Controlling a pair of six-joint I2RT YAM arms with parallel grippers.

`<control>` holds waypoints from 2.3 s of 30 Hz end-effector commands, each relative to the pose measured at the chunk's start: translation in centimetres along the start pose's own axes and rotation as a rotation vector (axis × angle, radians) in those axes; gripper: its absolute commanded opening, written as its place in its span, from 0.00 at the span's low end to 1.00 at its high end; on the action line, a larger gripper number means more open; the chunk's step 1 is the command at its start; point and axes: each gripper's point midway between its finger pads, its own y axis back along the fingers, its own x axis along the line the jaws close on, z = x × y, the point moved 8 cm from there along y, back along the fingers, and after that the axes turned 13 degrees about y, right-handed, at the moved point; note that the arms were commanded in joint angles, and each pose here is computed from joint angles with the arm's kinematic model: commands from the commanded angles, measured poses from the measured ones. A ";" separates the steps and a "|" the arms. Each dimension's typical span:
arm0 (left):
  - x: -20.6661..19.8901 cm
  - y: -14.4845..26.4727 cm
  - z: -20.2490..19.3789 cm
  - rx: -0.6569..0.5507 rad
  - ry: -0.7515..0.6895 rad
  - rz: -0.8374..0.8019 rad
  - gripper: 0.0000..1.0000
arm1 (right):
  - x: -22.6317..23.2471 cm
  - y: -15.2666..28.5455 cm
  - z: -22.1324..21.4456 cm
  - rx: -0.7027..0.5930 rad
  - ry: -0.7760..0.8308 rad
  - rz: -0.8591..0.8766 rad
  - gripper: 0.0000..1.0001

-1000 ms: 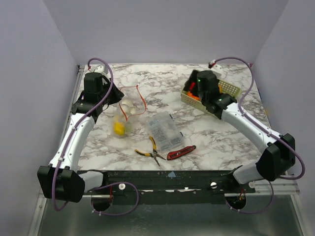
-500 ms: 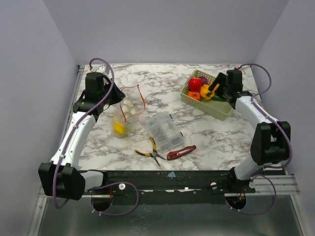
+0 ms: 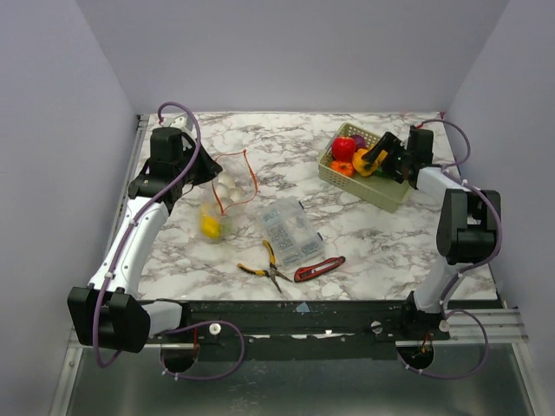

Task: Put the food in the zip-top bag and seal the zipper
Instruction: Pick up the fake vegetable from the bin, then place the fake vegetable in the zipper food storage bag.

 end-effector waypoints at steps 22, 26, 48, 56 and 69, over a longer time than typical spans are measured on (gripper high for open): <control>0.0 -0.3 -0.3 0.031 0.012 -0.010 0.00 | -0.2 -3.8 -0.2 -0.023 0.041 0.190 0.79; 0.0 -0.3 -0.3 0.031 0.012 -0.011 0.00 | 0.3 -3.3 -0.2 -0.037 0.030 0.228 0.58; -0.4 -0.2 -0.5 0.041 0.007 -0.023 0.00 | 2.2 6.5 1.1 -0.138 -0.008 0.092 0.16; -0.4 -0.2 -0.6 0.043 0.008 -0.022 0.00 | 6.3 10.1 2.3 -0.190 -0.019 0.212 0.09; -0.4 -0.3 -0.6 0.038 0.004 -0.016 0.00 | 24.5 13.2 -1.9 -0.159 0.186 0.541 0.04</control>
